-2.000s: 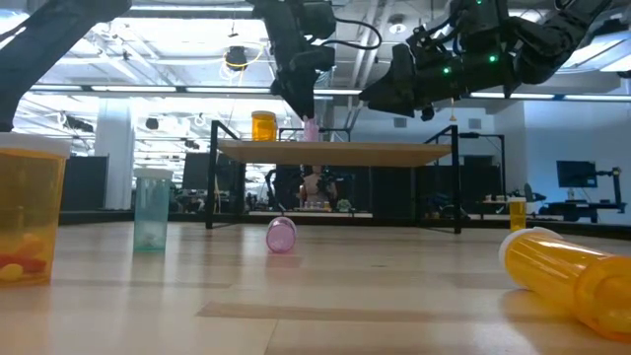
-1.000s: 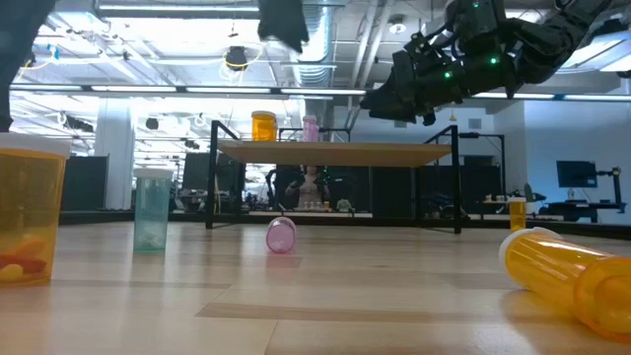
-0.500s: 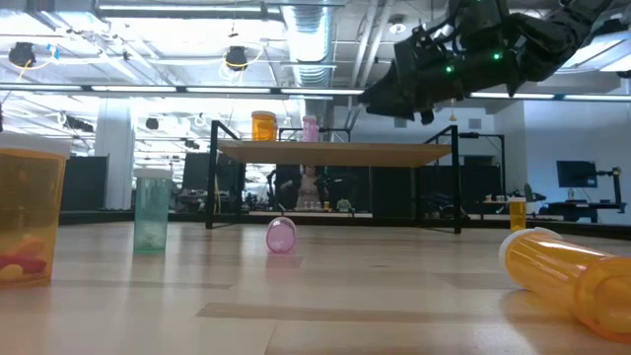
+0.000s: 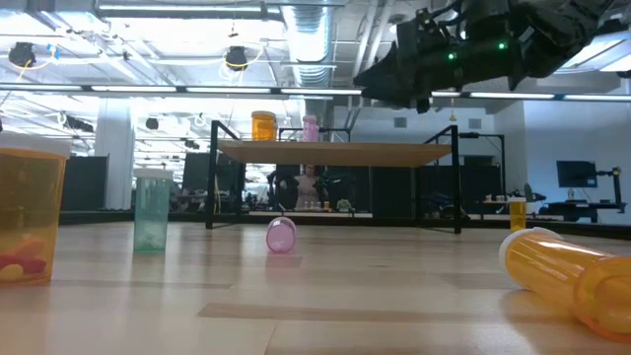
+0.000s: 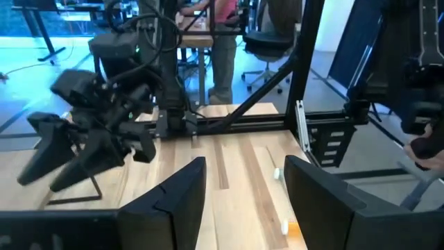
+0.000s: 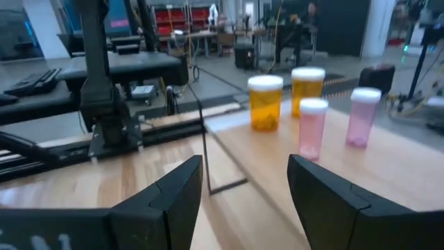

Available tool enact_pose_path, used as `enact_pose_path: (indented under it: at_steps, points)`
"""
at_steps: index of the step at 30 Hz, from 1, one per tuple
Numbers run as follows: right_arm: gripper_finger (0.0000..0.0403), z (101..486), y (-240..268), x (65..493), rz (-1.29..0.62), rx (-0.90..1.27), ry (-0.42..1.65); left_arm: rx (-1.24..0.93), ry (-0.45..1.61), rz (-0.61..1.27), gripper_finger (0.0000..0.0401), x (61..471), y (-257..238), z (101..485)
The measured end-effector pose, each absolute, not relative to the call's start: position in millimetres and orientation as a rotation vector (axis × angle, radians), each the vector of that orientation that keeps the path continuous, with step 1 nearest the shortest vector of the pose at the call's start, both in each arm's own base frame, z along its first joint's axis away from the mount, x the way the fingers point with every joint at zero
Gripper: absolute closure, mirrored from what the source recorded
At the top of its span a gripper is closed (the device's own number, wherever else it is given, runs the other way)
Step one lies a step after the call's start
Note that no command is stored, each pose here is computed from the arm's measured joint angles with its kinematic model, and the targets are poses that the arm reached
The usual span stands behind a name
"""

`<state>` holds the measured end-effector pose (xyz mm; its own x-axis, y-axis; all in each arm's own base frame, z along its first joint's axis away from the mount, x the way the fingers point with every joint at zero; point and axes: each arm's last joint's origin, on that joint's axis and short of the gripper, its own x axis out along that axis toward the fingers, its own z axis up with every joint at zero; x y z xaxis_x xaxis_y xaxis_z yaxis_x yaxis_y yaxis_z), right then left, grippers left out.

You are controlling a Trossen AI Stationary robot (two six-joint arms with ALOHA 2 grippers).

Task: Pick and place medicine bottles onto shelf by color
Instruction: Put the pink pill bottle on the shelf aligned with the other pink pill bottles

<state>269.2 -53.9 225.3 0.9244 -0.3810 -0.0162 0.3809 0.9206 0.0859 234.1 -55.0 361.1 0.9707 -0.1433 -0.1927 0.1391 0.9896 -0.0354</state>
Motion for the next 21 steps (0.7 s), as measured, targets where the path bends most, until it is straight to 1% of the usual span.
enact_pose_path:
  at_steps: [4, 15, 21]
  points:
    - [0.017, 229, -55, 269, -0.395, 0.081, -0.036, -0.046, 0.184, -0.141, 0.0218, 235, -55, 352]
    - [0.017, 228, -47, 270, -0.366, 0.098, -0.031, -0.045, 0.184, -0.12, 0.0218, 238, -55, 351]
    - [0.017, 226, -31, 273, -0.305, 0.11, -0.011, -0.125, 0.301, -0.094, 0.0218, 235, -54, 340]
